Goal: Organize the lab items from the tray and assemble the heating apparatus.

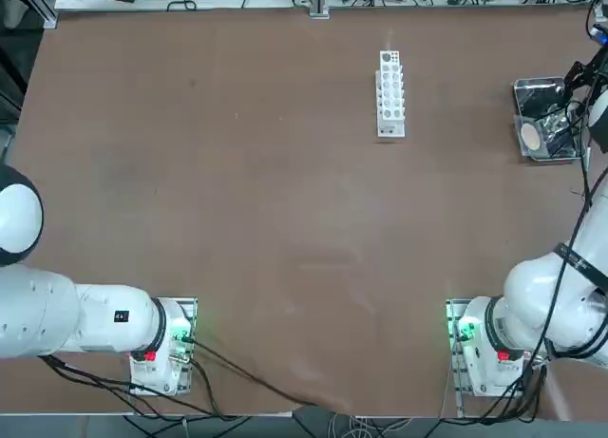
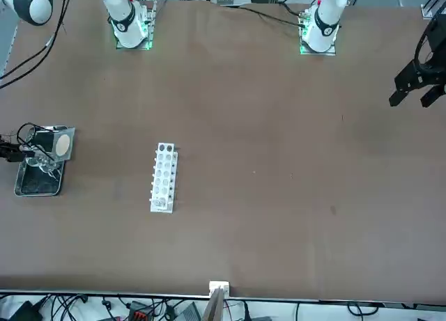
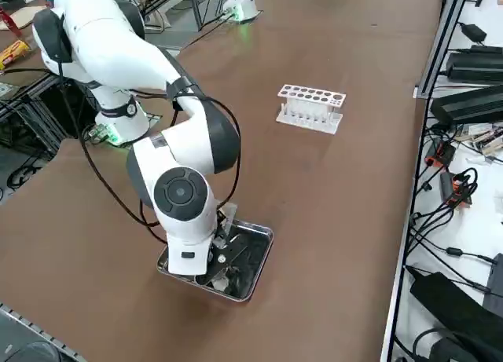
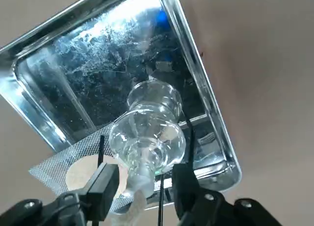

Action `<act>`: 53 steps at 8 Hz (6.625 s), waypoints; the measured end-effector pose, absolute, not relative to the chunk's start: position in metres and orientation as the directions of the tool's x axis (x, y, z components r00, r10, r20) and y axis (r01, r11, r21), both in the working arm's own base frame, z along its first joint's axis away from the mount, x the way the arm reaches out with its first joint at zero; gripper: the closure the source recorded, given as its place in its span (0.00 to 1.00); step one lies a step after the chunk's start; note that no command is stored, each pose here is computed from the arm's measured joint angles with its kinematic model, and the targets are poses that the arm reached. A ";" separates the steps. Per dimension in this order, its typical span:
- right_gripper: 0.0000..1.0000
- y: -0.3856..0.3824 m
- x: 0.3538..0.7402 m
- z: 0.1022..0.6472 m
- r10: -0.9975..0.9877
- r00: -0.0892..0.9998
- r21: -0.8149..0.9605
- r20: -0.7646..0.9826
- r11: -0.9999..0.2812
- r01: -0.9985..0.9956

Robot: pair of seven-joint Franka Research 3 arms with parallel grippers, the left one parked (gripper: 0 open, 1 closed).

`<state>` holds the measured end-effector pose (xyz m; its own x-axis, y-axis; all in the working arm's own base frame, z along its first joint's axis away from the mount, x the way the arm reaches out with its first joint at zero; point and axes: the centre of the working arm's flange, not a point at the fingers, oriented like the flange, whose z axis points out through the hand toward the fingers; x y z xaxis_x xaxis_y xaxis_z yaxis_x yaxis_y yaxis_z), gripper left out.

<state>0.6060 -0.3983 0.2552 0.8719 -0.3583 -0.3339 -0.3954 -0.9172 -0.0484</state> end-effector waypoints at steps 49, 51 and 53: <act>0.70 -0.062 0.644 0.381 -0.089 0.962 -0.042 -0.260 -0.994 -0.103; 0.70 -0.032 0.635 0.338 -0.090 0.963 -0.076 -0.253 -0.991 -0.113; 0.70 -0.022 0.628 0.307 -0.114 0.955 -0.130 -0.275 -0.979 -0.155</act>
<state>0.6277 -0.0223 0.3074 0.9548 -0.1143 -0.2745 -0.1547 -0.9794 -0.1301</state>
